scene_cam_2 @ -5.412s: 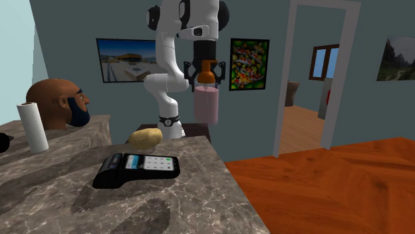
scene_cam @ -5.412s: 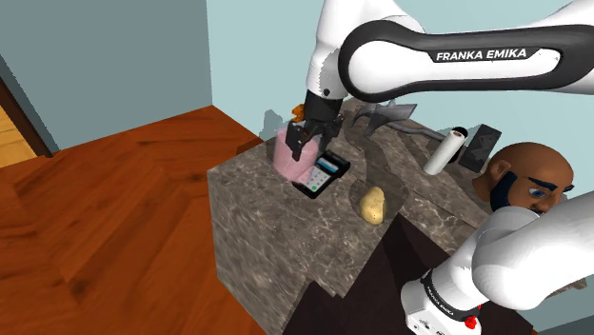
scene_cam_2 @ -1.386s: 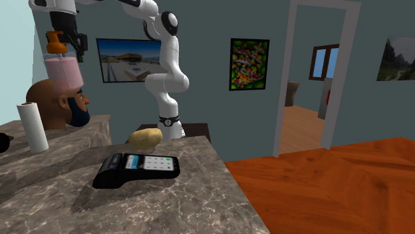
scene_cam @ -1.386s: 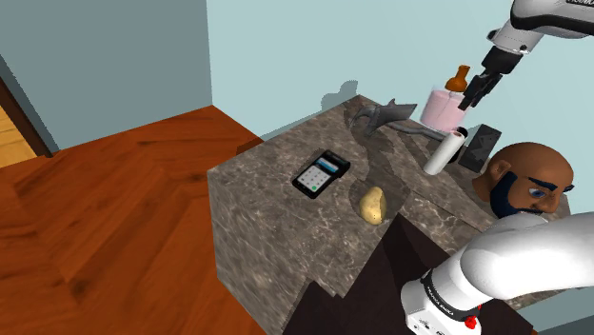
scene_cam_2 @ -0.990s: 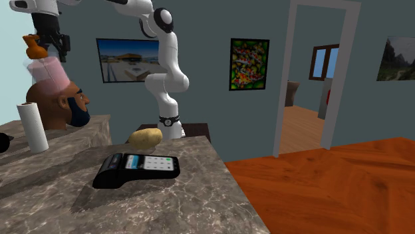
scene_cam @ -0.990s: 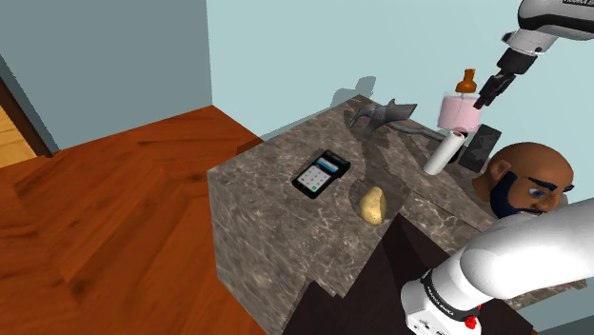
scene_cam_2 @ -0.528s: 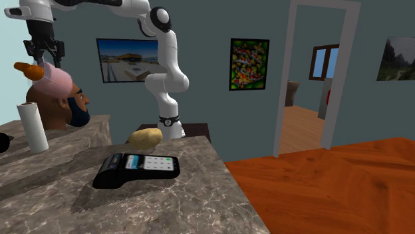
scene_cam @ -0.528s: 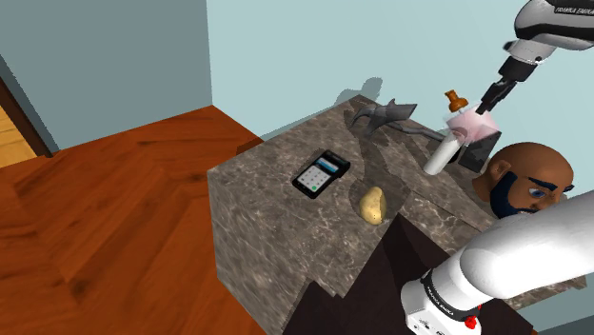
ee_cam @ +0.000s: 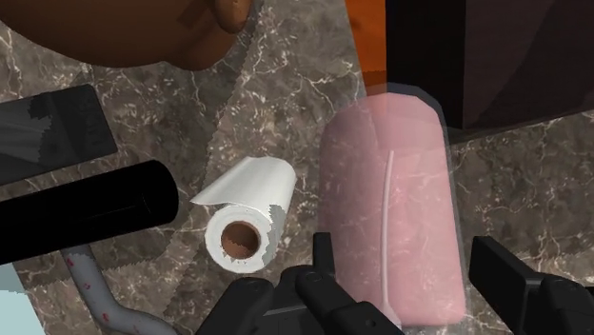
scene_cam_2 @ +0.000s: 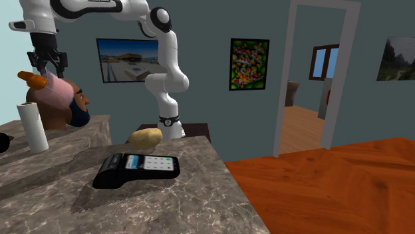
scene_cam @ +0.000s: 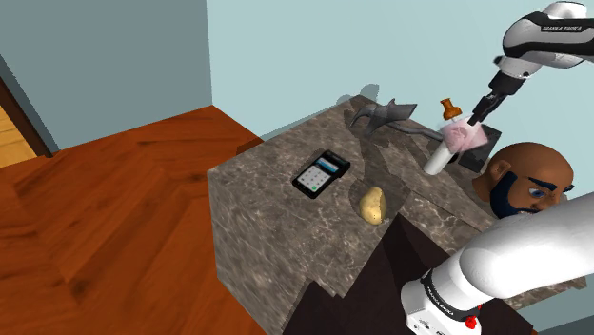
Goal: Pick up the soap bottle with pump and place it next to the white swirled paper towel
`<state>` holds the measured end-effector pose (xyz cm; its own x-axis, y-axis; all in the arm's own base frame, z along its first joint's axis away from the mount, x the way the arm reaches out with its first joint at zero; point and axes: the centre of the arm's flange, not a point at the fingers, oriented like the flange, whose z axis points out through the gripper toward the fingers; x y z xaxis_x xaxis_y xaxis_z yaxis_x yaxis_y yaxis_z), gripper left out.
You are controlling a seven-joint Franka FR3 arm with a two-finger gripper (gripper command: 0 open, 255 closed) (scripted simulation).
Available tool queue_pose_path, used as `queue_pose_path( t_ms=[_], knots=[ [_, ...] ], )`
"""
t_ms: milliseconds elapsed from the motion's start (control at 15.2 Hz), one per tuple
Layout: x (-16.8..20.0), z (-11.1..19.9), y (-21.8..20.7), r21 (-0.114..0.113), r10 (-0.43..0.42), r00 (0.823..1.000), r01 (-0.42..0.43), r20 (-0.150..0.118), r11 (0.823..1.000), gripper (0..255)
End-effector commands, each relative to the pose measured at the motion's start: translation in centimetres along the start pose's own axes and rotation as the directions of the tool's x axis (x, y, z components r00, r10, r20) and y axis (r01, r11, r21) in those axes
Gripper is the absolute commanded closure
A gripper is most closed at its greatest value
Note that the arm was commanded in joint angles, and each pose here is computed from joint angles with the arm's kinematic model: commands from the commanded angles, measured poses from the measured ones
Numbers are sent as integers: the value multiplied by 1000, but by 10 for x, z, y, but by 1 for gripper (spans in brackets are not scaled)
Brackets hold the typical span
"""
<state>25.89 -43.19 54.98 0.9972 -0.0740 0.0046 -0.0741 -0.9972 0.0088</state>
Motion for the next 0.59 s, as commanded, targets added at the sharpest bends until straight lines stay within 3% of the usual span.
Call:
queue_pose_path(
  t_ms=[0,528],
  knots=[
    [1,11,1,-1,0,1000,0,-1,1000,255],
    [1,53,0,-1,0,1000,0,-1,1000,255]
  ],
)
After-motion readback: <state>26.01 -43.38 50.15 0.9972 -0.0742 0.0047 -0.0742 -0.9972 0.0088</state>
